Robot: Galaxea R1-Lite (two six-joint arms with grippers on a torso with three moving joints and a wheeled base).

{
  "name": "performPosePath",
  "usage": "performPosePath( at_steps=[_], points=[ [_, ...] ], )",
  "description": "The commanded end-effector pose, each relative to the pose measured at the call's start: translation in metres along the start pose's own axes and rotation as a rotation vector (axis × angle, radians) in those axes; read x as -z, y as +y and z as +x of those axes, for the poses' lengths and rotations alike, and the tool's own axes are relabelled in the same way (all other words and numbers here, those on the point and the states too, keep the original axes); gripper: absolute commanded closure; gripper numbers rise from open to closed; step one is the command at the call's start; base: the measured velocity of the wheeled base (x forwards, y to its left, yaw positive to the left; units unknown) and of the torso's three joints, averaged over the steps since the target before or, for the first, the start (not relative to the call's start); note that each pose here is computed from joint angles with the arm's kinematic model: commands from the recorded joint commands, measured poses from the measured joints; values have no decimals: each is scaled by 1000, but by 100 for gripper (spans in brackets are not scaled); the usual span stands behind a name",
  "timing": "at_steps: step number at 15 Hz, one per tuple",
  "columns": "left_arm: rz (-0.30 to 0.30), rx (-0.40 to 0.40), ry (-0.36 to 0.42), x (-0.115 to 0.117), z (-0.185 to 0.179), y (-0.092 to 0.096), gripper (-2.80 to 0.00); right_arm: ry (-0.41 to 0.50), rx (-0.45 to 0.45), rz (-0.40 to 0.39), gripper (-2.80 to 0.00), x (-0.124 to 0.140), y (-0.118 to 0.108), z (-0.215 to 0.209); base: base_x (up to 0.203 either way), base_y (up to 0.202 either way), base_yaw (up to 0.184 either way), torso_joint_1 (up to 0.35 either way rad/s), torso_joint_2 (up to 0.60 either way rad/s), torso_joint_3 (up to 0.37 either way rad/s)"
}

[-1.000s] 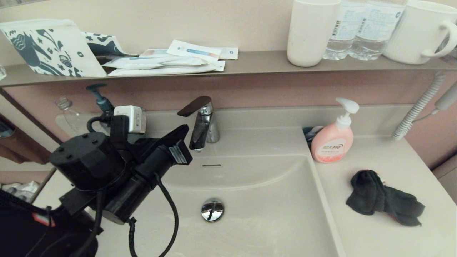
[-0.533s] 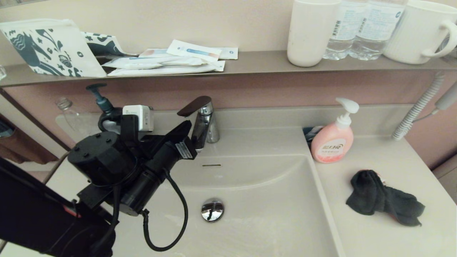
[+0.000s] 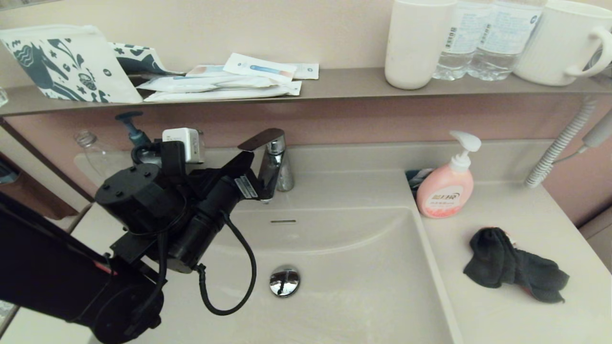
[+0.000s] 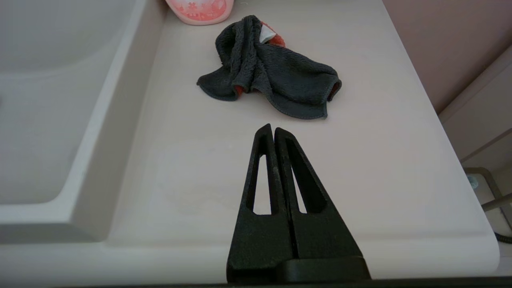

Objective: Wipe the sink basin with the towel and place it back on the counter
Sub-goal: Turn on the faucet

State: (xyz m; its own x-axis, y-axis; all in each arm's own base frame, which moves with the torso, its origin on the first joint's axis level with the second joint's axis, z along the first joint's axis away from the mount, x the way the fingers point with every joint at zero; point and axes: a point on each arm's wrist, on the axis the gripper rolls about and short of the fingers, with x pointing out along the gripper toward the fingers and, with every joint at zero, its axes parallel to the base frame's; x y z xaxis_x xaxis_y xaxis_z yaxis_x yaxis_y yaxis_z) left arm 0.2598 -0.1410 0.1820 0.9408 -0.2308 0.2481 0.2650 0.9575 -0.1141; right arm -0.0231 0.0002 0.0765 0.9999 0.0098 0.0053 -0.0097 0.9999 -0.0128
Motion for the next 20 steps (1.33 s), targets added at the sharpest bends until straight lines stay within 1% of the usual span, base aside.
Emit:
performPosePath(
  at_steps=[1,5,11,14,20],
  points=[
    [-5,-8,-27,-5,1,2,0,1,-1,1,0,0,0,0,0,0,0,0,0,0],
    [-7,-5,-44,-11,2,1,0,1,-1,1,0,0,0,0,0,0,0,0,0,0],
    [-9,-4,-53,-13,3,1,0,1,-1,1,0,0,0,0,0,0,0,0,0,0],
    [6,-6,-51,-14,1,1,0,1,-1,1,0,0,0,0,0,0,0,0,0,0],
    [11,-31,-75,-22,0,11,0,1,-1,0,0,0,0,0,0,0,0,0,0,0]
  ],
)
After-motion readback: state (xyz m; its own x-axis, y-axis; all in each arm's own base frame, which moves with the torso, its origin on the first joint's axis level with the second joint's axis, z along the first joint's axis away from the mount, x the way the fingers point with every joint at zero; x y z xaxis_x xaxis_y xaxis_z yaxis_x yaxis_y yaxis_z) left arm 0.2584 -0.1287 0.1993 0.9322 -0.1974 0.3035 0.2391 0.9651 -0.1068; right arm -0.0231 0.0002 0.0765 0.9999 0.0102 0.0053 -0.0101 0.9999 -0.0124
